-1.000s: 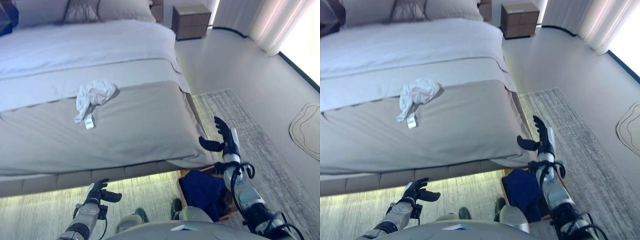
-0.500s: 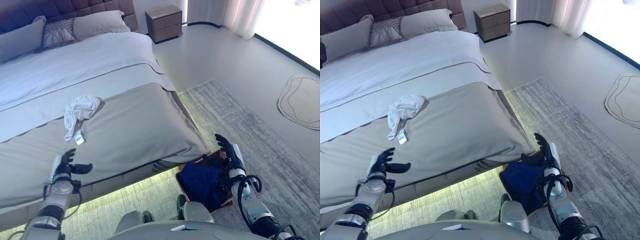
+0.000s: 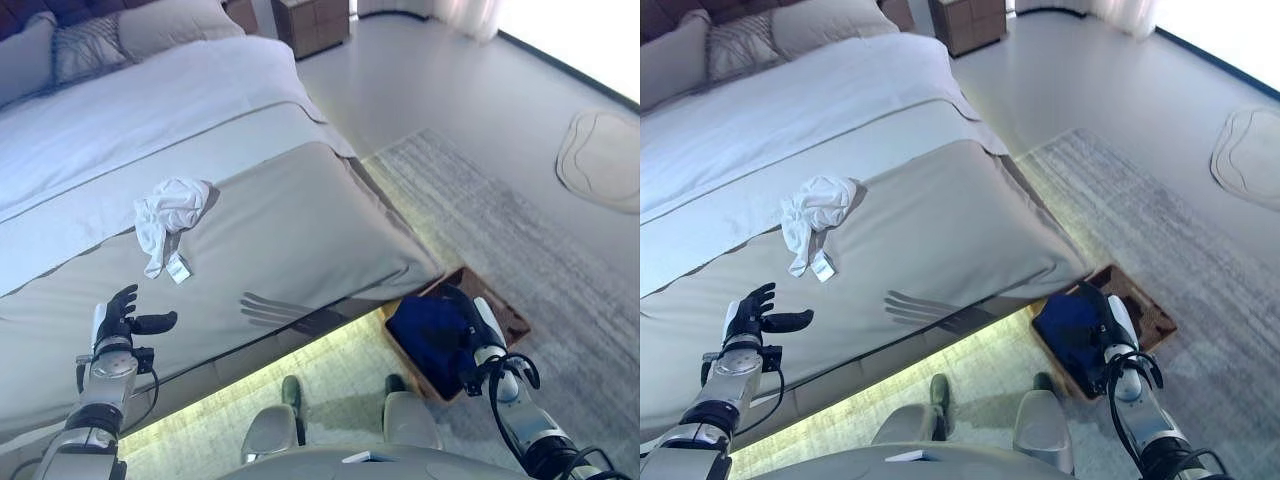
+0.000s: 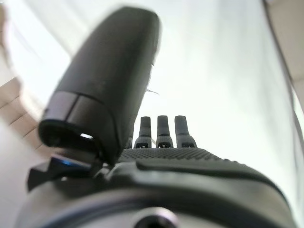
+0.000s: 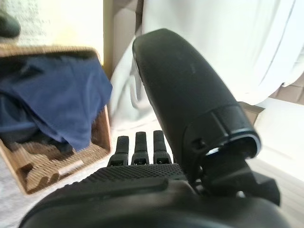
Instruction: Pick up the clothes from the bed and place them into the basket
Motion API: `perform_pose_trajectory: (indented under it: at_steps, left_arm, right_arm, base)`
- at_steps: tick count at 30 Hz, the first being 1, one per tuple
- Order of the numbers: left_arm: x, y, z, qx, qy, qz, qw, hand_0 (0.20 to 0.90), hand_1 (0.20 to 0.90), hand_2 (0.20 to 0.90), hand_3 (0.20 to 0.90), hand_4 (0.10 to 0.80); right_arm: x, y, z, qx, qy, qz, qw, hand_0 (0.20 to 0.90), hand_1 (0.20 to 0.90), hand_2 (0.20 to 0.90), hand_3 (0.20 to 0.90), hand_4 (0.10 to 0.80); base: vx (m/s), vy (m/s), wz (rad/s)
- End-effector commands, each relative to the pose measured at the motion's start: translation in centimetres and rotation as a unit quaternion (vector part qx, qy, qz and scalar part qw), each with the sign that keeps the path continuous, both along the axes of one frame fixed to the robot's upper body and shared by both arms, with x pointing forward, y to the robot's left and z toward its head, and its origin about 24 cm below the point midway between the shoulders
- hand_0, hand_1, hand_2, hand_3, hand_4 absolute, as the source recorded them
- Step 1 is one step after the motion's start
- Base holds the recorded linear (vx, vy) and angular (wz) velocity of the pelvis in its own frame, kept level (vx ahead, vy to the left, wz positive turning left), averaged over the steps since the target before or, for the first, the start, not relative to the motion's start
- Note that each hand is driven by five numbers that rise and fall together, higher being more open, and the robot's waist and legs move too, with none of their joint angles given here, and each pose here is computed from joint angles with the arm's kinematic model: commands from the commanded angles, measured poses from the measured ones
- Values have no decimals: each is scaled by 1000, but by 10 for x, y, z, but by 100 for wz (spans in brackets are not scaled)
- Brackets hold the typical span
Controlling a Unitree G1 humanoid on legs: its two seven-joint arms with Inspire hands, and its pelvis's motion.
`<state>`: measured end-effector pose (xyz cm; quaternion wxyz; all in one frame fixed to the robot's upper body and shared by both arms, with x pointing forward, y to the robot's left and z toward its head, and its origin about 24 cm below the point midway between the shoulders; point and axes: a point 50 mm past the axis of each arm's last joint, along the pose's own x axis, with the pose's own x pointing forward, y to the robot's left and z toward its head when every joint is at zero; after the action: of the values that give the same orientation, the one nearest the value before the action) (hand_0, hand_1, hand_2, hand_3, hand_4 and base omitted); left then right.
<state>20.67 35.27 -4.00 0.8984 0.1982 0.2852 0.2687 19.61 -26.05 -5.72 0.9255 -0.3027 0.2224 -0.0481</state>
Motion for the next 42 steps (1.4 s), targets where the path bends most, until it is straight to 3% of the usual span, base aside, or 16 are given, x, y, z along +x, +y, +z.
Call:
perform_pose_trajectory:
  at_steps: [1, 6, 8, 11, 15, 20, 23, 27, 34, 39, 42]
  left_arm:
    - [16, 27, 43, 87, -49, 6, 995, 900, 900, 900, 900, 800]
    - [33, 30, 61, 85, -85, 12, 993, 900, 900, 900, 900, 800]
    - [54, 21, 73, 76, -113, -7, 991, 900, 900, 900, 900, 800]
    - [60, 1, 61, 35, -139, -28, 989, 900, 900, 900, 900, 800]
    - [31, -26, 13, -36, -105, -18, 994, 900, 900, 900, 900, 800]
    - [-29, -66, -61, -93, 63, -46, 993, 900, 900, 900, 900, 800]
    - [-49, -80, -78, -105, 120, -72, 985, 900, 900, 900, 900, 800]
    - [-58, -87, -83, -107, 132, -79, 982, 900, 900, 900, 900, 800]
    - [-56, -70, -78, -117, 106, -21, 987, 900, 900, 900, 900, 800]
    - [-38, -93, -78, -115, 113, -94, 982, 900, 900, 900, 900, 800]
    - [-16, -121, -76, -128, 114, -163, 972, 900, 900, 900, 900, 800]
  right_arm:
    - [23, 26, 23, 26, -82, 40, 995, 900, 900, 900, 900, 800]
    - [19, 58, 16, 50, -80, 89, 992, 900, 900, 900, 900, 800]
    - [24, 67, 18, 57, -84, 105, 989, 900, 900, 900, 900, 800]
    - [28, 71, 19, 58, -90, 111, 988, 900, 900, 900, 900, 800]
    - [33, 77, 20, 62, -93, 119, 987, 900, 900, 900, 900, 800]
    - [38, 90, 22, 60, -95, 147, 983, 900, 900, 900, 900, 800]
    - [33, 90, 19, 69, -87, 147, 983, 900, 900, 900, 900, 800]
    - [29, 89, 16, 81, -79, 134, 985, 900, 900, 900, 900, 800]
    - [34, 94, 16, 84, -84, 118, 986, 900, 900, 900, 900, 800]
    - [39, 89, 24, 72, -101, 115, 986, 900, 900, 900, 900, 800]
    - [51, 77, 38, 41, -136, 103, 984, 900, 900, 900, 900, 800]
  base:
    - [207, 466, -15]
    - [210, 369, -36]
    - [191, 156, -14]
    - [179, 61, 7]
    - [151, 57, 21]
    - [177, 34, -18]
    - [268, -61, 9]
    - [353, -95, 70]
    - [314, -149, 66]
    - [199, -90, 52]
    - [5, 24, 48]
